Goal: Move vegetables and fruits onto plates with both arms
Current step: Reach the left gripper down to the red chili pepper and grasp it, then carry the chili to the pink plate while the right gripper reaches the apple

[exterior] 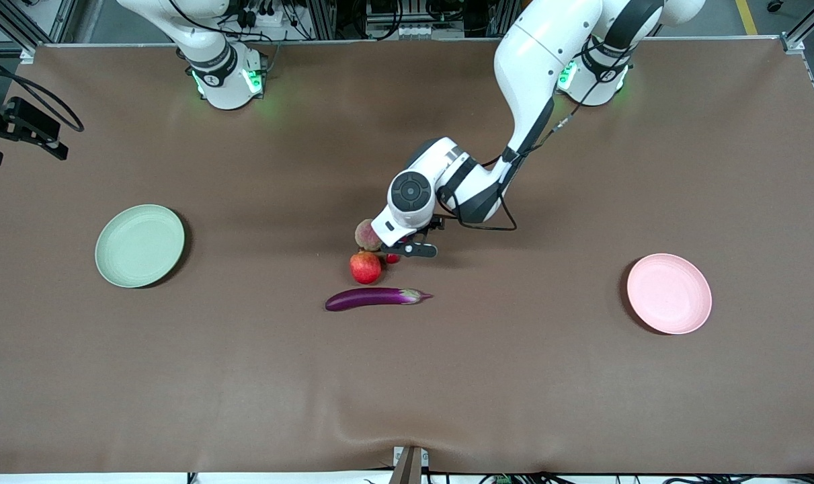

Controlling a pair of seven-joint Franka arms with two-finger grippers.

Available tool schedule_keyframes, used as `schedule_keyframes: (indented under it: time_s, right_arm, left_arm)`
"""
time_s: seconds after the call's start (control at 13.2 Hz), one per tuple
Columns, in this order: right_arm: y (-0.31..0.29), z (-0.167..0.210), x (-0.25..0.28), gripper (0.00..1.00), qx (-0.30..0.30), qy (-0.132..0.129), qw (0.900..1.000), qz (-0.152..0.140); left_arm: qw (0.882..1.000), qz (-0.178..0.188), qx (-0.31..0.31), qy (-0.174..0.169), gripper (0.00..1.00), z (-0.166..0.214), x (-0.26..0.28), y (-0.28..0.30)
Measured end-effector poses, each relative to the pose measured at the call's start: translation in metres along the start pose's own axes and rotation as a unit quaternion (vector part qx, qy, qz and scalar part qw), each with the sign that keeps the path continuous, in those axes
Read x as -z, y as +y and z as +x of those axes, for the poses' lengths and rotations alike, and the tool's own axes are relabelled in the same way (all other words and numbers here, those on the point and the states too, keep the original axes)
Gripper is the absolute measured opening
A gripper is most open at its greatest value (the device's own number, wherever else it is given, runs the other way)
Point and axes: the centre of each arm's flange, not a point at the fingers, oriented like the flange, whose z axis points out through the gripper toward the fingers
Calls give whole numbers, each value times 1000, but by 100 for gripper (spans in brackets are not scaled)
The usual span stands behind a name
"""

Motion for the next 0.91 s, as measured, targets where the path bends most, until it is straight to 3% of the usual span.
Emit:
schedule_keyframes:
  time_s: [0.08, 0.15, 0.3, 0.38, 0.6, 0.91]
  right_arm:
    - [0, 0, 0, 100, 0, 0, 1000, 0]
    - [0, 0, 0, 100, 0, 0, 1000, 0]
    - [0, 0, 0, 100, 0, 0, 1000, 0]
    - [0, 0, 0, 100, 0, 0, 1000, 0]
    - [0, 0, 0, 100, 0, 0, 1000, 0]
    - [0, 0, 0, 100, 0, 0, 1000, 0]
  left_arm:
    - [1000, -3, 8, 4, 93, 2, -3, 0]
    - [1000, -5, 13, 6, 93, 3, -6, 0]
    - [1000, -5, 14, 7, 74, 2, -12, 2]
    - [1000, -5, 16, 6, 74, 1, -14, 4]
    - [1000, -4, 20, 7, 40, 0, -17, 6]
    - [999, -15, 22, 22, 37, 6, 8, 7]
